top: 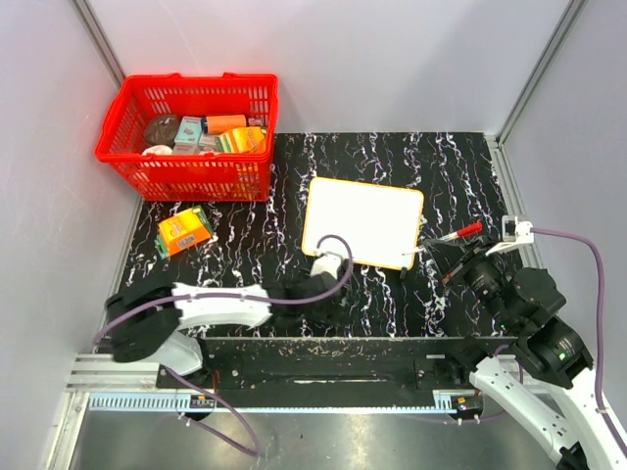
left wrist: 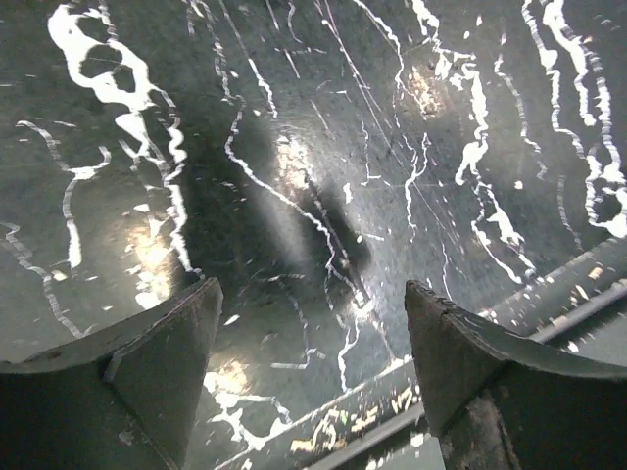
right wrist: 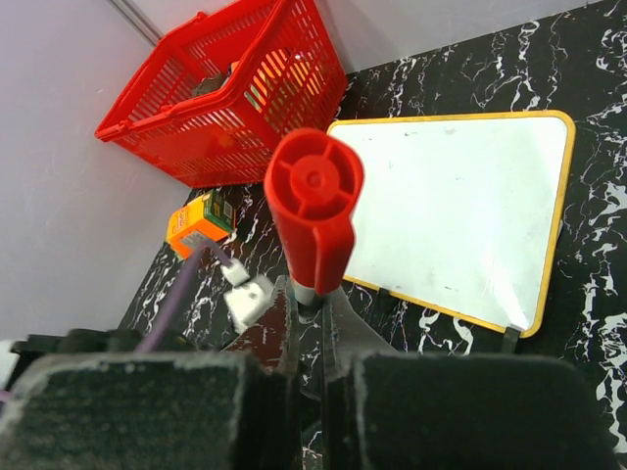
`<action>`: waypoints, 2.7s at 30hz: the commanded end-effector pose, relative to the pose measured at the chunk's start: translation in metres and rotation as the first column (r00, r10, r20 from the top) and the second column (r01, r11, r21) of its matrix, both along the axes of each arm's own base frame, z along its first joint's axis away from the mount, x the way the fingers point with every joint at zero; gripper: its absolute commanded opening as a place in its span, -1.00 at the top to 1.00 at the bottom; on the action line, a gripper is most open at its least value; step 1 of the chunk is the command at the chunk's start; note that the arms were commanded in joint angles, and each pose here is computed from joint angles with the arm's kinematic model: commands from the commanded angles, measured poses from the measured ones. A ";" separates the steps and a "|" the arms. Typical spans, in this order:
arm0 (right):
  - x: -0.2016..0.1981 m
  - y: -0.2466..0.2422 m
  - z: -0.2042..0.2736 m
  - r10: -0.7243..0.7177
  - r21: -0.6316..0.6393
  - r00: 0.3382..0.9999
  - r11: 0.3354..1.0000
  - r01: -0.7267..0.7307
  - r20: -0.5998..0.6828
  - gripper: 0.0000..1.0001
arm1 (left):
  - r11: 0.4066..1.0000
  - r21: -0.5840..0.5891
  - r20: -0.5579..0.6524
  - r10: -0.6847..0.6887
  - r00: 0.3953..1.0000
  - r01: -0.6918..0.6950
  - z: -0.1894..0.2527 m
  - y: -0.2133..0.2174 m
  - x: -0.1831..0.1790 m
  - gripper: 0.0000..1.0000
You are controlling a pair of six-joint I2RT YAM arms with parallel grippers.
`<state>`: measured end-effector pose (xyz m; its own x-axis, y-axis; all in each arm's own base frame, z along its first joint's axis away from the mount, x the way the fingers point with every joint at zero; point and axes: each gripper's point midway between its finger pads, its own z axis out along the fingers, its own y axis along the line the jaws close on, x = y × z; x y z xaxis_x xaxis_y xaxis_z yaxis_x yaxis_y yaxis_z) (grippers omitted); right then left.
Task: Write a sentence on the whiteboard
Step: Adjust the whiteboard at the center of the board.
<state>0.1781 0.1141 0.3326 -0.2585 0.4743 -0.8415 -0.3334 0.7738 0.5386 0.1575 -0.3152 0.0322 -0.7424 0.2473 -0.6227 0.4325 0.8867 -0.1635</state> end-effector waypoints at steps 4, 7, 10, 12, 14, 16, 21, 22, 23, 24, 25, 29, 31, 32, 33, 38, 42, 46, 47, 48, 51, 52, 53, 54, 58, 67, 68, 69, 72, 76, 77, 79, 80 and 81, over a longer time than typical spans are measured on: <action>0.004 0.003 0.000 0.002 -0.006 1.000 1.000 -0.002 -0.001 1.00 | 0.944 -0.328 0.024 -0.036 0.999 0.042 0.068 0.021 0.027 -0.62; 0.006 0.008 -0.003 0.017 -0.006 1.000 1.000 -0.017 -0.008 1.00 | 0.891 -0.453 0.029 -0.014 0.999 0.026 0.086 0.043 0.050 -0.64; 0.009 0.013 -0.007 0.029 -0.010 0.999 1.000 -0.029 -0.021 1.00 | 0.854 -0.520 0.033 0.030 0.999 -0.009 0.098 0.065 0.077 -0.68; 0.011 0.016 -0.010 0.035 -0.017 0.999 0.999 -0.036 -0.030 1.00 | 0.811 -0.585 0.032 0.038 0.999 -0.012 0.106 0.078 0.096 -0.69; 0.013 0.018 -0.011 0.043 -0.020 0.999 0.999 -0.044 -0.033 1.00 | 0.774 -0.633 -0.010 0.005 1.000 -0.010 0.103 0.082 0.104 -0.69; 0.014 0.020 -0.013 0.049 -0.023 0.998 0.998 -0.050 -0.039 1.00 | 0.723 -0.690 0.041 0.033 0.999 0.004 0.118 0.092 0.129 -0.69; 0.016 0.022 -0.016 0.049 -0.033 0.998 0.998 -0.051 -0.042 1.00 | 0.708 -0.701 0.076 -0.036 0.996 0.079 0.111 0.083 0.161 -0.69; 0.017 0.022 -0.016 0.049 -0.037 0.998 0.998 -0.051 -0.043 1.00 | 0.705 -0.706 0.054 -0.038 0.998 0.065 0.103 0.080 0.168 -0.69; 0.017 0.022 -0.017 0.048 -0.039 0.998 0.998 -0.049 -0.046 1.00 | 0.699 -0.710 0.076 -0.041 0.996 0.083 0.104 0.078 0.173 -0.69; 0.017 0.022 -0.018 0.046 -0.041 0.998 0.998 -0.048 -0.046 1.00 | 0.698 -0.710 0.090 -0.045 0.995 0.096 0.103 0.076 0.179 -0.69; 0.018 0.022 -0.018 0.046 -0.044 0.998 0.998 -0.048 -0.046 1.00 | 0.704 -0.705 0.066 -0.045 0.997 0.079 0.090 0.075 0.183 -0.69; 0.019 0.023 -0.018 0.050 -0.055 0.998 0.997 -0.052 -0.046 1.00 | 0.720 -0.693 0.062 0.003 0.998 0.041 0.069 0.078 0.203 -0.70; 0.019 0.022 -0.020 0.047 -0.059 0.998 0.997 -0.050 -0.049 1.00 | 0.732 -0.681 0.024 0.023 0.999 0.000 0.052 0.078 0.212 -0.71; 0.019 0.022 -0.019 0.048 -0.057 0.998 0.997 -0.051 -0.048 1.00 | 0.725 -0.689 0.042 0.022 0.999 0.013 0.053 0.077 0.216 -0.70; 0.019 0.022 -0.019 0.047 -0.057 0.998 0.997 -0.049 -0.048 1.00 | 0.714 -0.700 0.032 0.024 0.999 0.006 0.052 0.075 0.218 -0.69; 0.018 0.021 -0.019 0.044 -0.055 0.998 0.997 -0.046 -0.047 1.00 | 0.716 -0.698 0.027 0.023 0.999 0.003 0.046 0.071 0.229 -0.67; 0.017 0.020 -0.019 0.044 -0.053 0.998 0.998 -0.046 -0.047 1.00 | 0.725 -0.688 0.030 0.005 1.000 0.017 0.045 0.068 0.235 -0.62; 0.015 0.020 -0.019 0.046 -0.048 0.998 0.998 -0.049 -0.051 1.00 | 0.713 -0.699 0.035 -0.042 0.999 0.054 0.045 0.060 0.232 -0.52; 0.015 0.019 -0.018 0.045 -0.047 0.998 0.998 -0.047 -0.046 1.00 | 0.711 -0.700 0.035 -0.055 0.998 0.064 0.045 0.056 0.230 -0.51; 0.015 0.020 -0.018 0.046 -0.046 0.998 0.998 -0.048 -0.048 1.00 | 0.712 -0.698 0.040 -0.063 0.997 0.072 0.044 0.054 0.230 -0.50; 0.013 0.020 -0.018 0.052 -0.050 0.997 0.997 -0.055 -0.050 1.00 | 0.714 -0.695 0.026 -0.093 0.995 0.085 0.040 0.045 0.227 -0.47; 0.013 0.020 -0.017 0.051 -0.049 0.998 0.997 -0.053 -0.049 1.00 | 0.712 -0.697 0.021 -0.100 0.995 0.086 0.040 0.043 0.225 -0.45; 0.012 0.019 -0.015 0.051 -0.049 0.998 0.997 -0.053 -0.045 1.00 | 0.711 -0.697 0.022 -0.112 0.994 0.095 0.039 0.038 0.222 -0.42; 0.012 0.019 -0.016 0.053 -0.052 0.997 0.997 -0.055 -0.047 1.00 | 0.711 -0.697 0.019 -0.118 0.993 0.097 0.038 0.036 0.219 -0.40; 0.010 0.016 -0.013 0.047 -0.046 0.998 0.998 -0.049 -0.040 1.00 | 0.702 -0.707 0.008 -0.117 0.993 0.088 0.038 0.032 0.208 -0.32; 0.007 0.015 -0.013 0.050 -0.043 0.998 0.998 -0.051 -0.041 1.00 | 0.690 -0.713 0.025 -0.146 0.989 0.120 0.045 0.022 0.186 0.01; 0.007 0.015 -0.012 0.050 -0.043 0.998 0.998 -0.051 -0.039 1.00 | 0.686 -0.716 0.032 -0.153 0.988 0.130 0.045 0.021 0.184 0.04; 0.007 0.015 -0.012 0.051 -0.043 0.998 0.998 -0.053 -0.041 1.00 | 0.682 -0.719 0.032 -0.156 0.987 0.131 0.045 0.020 0.183 0.06; 0.006 0.015 -0.012 0.051 -0.043 0.998 0.998 -0.053 -0.041 1.00 | 0.659 -0.737 0.042 -0.176 0.983 0.150 0.048 0.016 0.179 0.12; 0.007 0.014 -0.012 0.048 -0.044 0.998 0.998 -0.050 -0.041 1.00 | 0.647 -0.744 0.051 -0.196 0.979 0.168 0.049 0.009 0.173 0.19; 0.007 0.015 -0.012 0.050 -0.045 0.998 0.998 -0.051 -0.042 1.00 | 0.645 -0.745 0.050 -0.200 0.979 0.170 0.049 0.007 0.171 0.21; 0.007 0.015 -0.013 0.050 -0.047 0.998 0.998 -0.052 -0.043 1.00 | 0.638 -0.748 0.061 -0.211 0.976 0.185 0.052 0.003 0.167 0.25; 0.007 0.015 -0.014 0.048 -0.047 0.998 0.998 -0.050 -0.048 1.00 | 0.637 -0.747 0.064 -0.216 0.974 0.190 0.053 0.001 0.166 0.27; 0.007 0.015 -0.013 0.049 -0.048 0.998 0.998 -0.052 -0.046 1.00 | 0.632 -0.749 0.074 -0.217 0.973 0.198 0.056 0.001 0.165 0.29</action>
